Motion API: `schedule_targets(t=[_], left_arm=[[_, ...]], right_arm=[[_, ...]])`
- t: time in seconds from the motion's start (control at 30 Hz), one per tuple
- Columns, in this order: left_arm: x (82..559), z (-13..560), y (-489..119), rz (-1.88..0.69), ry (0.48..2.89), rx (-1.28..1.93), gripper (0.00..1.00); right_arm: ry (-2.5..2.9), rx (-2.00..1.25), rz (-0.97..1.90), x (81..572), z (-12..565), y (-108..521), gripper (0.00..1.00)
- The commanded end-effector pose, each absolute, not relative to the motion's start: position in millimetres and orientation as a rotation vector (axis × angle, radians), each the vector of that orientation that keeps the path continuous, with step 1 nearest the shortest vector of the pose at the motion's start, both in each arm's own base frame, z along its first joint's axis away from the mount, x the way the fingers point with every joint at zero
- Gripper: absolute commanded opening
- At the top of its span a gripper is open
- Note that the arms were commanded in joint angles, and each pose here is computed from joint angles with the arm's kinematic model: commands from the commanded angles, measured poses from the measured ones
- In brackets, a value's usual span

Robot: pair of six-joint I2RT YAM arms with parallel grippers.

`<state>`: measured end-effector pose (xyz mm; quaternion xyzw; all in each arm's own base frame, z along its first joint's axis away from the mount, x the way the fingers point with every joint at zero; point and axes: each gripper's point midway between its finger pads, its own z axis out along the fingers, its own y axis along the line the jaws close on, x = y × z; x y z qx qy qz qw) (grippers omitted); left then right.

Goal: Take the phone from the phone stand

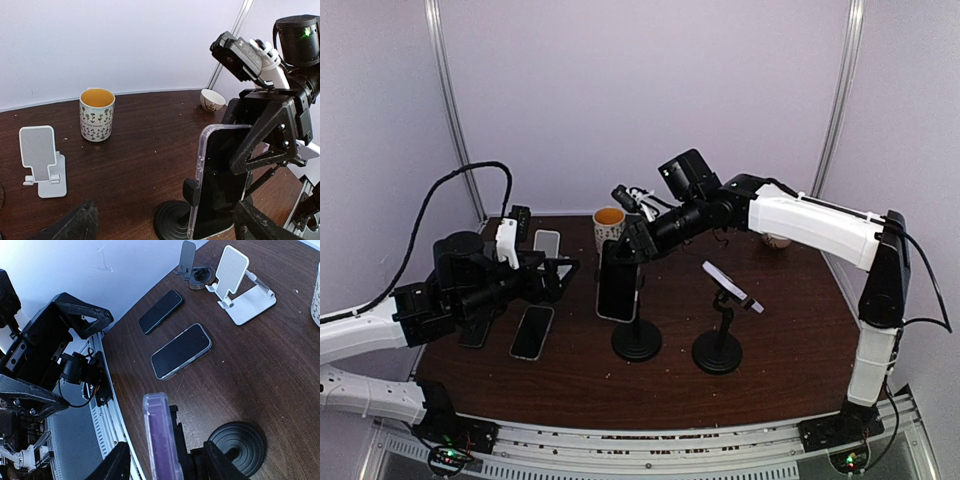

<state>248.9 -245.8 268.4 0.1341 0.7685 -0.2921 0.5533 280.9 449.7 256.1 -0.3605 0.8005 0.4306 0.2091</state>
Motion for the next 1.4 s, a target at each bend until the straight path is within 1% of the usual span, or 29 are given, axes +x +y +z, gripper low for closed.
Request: schedule_targets(t=[0.0,0.07,0.17,0.33,0.47,0.57,0.77,1.0,1.23,1.37], left_arm=[[256,267,-241,-0.665,1.819,0.282,0.98],[259,266,-237,-0.645,1.837,0.256,0.98],[263,265,-233,-0.643,1.848,0.226,0.98],[269,264,-229,-0.714,1.844,0.216,0.98],[265,264,-232,-0.776,1.797,0.287,0.98],[262,266,-234,-0.803,1.755,0.334,0.98],[253,271,-246,-0.841,1.707,0.465,0.98],[233,265,-278,-1.036,1.692,0.68,0.97],[236,259,-291,-1.16,1.666,0.717,0.93],[226,262,-302,-1.245,1.593,0.803,0.89]], right_arm=[[2.176,-1.029,1.27,277,265,461,0.44],[2.18,-1.036,1.282,276,263,463,0.4],[2.185,-1.044,1.28,277,258,463,0.31],[2.179,-1.071,1.285,280,253,463,0.16],[2.145,-1.092,1.306,287,254,462,0.01],[2.108,-1.113,1.324,292,263,462,0.0],[2.022,-1.233,1.403,279,279,459,0.0],[1.984,-1.358,1.398,261,279,448,0.0],[1.92,-1.435,1.415,247,285,444,0.0],[1.886,-1.478,1.425,239,285,446,0.0]])
